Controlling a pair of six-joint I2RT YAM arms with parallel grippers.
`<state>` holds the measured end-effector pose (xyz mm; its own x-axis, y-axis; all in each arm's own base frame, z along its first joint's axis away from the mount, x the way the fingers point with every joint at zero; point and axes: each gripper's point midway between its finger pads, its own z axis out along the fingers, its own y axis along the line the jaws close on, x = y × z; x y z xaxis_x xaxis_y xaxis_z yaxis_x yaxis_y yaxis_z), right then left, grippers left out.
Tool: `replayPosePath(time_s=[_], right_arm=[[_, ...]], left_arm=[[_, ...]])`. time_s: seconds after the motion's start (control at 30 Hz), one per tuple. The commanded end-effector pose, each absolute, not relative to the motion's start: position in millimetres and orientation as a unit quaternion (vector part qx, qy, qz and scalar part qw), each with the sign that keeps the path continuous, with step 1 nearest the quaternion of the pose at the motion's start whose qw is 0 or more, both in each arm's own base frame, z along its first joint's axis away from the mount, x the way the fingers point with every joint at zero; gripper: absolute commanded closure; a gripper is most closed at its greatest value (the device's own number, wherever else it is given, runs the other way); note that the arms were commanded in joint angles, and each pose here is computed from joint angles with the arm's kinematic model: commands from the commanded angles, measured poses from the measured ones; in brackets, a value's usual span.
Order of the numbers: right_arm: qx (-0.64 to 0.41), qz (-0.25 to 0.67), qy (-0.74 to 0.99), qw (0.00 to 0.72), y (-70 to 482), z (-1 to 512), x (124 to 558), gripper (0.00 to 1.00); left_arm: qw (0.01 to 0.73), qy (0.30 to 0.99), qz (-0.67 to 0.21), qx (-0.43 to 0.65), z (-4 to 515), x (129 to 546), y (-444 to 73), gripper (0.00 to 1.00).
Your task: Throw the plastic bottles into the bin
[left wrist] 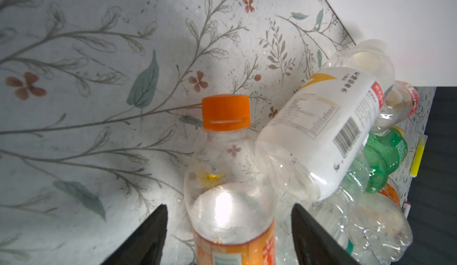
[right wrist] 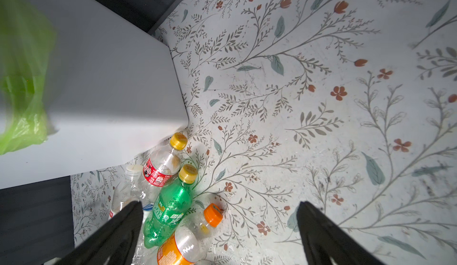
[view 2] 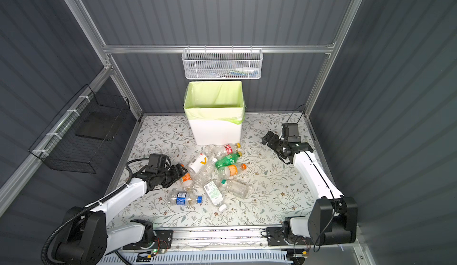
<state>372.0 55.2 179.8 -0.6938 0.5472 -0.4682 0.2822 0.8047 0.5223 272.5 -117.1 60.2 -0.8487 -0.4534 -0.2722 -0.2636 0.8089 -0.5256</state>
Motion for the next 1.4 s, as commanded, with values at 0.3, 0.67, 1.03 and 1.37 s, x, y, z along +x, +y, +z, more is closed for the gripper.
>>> replayPosePath(time_s=[0.3, 0.67, 1.03, 1.37], right_arm=[[0.249, 0.213, 0.897, 0.296, 49.3, 156.9, 370.0, 0.01], [0.255, 0.214, 0.894, 0.299, 44.1, 152.1, 369.2, 0.01], [0.256, 0.227, 0.896, 0.283, 49.3, 141.0, 366.9, 0.02], [0.257, 0.247, 0.891, 0.281, 55.3, 143.3, 368.2, 0.03]], left_arm=[[0.168, 0.949, -0.216, -0.155, 38.3, 273.2, -120.2, 0.30], [0.192, 0.950, -0.192, -0.158, 46.9, 290.7, -113.5, 0.44], [0.239, 0.928, -0.193, -0.209, 71.4, 289.3, -78.3, 0.47], [0.402, 0.863, -0.266, -0.153, 240.7, 369.8, -92.2, 0.47]])
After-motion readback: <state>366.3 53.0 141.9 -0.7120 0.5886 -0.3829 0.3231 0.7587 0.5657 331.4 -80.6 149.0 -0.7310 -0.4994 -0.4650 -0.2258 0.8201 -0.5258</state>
